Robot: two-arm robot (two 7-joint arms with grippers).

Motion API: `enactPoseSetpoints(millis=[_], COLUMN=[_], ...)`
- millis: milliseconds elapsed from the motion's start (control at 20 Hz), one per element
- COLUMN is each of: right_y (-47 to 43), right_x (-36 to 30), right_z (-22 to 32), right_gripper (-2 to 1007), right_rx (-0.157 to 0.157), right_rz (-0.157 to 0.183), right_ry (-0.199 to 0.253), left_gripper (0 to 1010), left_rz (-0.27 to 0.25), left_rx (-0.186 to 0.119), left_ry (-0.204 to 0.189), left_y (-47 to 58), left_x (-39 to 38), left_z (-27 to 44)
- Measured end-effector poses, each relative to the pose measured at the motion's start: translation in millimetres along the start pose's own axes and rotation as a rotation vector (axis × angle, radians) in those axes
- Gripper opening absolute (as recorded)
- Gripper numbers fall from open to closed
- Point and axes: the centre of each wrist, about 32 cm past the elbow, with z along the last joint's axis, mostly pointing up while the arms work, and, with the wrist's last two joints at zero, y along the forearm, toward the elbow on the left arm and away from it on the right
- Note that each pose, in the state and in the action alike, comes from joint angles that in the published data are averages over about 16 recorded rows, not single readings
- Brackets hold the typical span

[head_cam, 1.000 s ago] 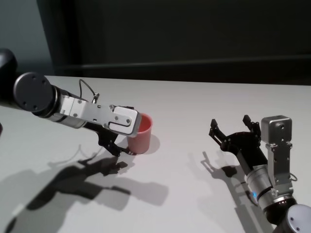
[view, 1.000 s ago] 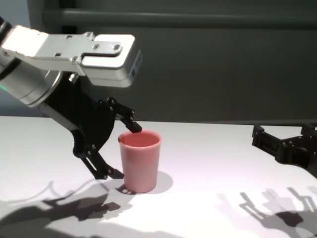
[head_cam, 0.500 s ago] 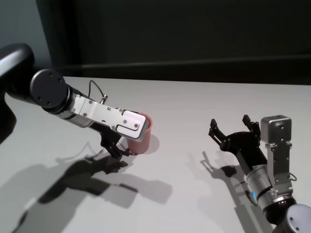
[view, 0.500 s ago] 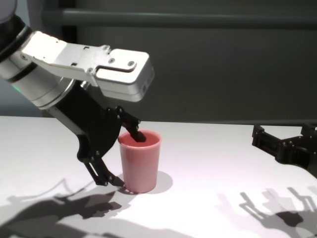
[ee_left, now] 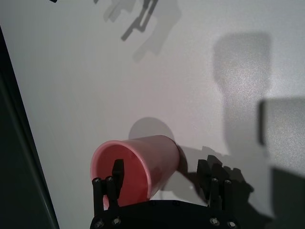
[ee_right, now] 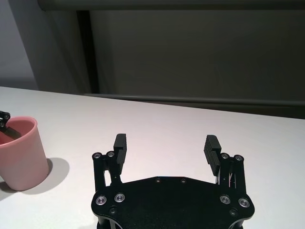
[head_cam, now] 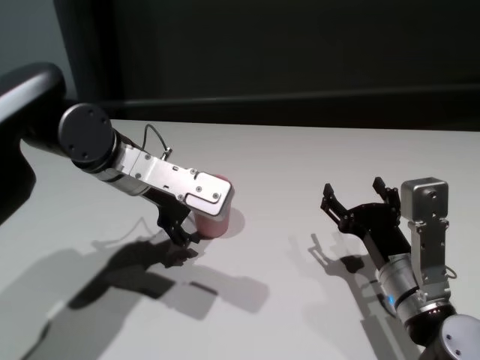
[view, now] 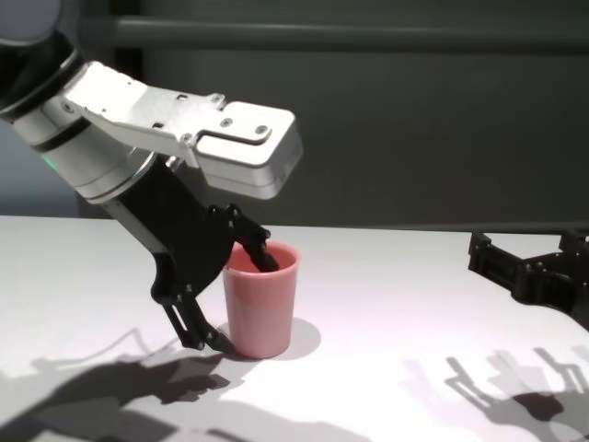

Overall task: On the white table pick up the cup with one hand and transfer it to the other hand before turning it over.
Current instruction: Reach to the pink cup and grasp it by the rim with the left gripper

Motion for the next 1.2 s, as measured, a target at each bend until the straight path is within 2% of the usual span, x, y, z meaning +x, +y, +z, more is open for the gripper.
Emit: enactPoseSetpoints(millis=[350,650,900,1200], right_y=[0.0,0.0,0.0,0.0], right_x=[0.0,0.0,0.0,0.0], right_z=[0.0,0.0,0.0,0.0], right_gripper=[1002,1002,1002,1002], right_rx=[0.000,0.000,0.000,0.000], right_rz=[0.000,0.000,0.000,0.000], right_ry=[0.000,0.000,0.000,0.000], left_gripper=[989,920,803,608], left_rz=[-0.020,-0.038,-0.049,-0.056], left_rx=[0.005,0.001,-0.006,-0.014], left_ry=[-0.008,-0.008,-0.007,-0.007], left_y=[-3.4,-6.5,-8.5,-10.1], left_x=[2.7,2.1,0.8,-0.7], left_z=[0.6,-0.6,-1.9,-3.3])
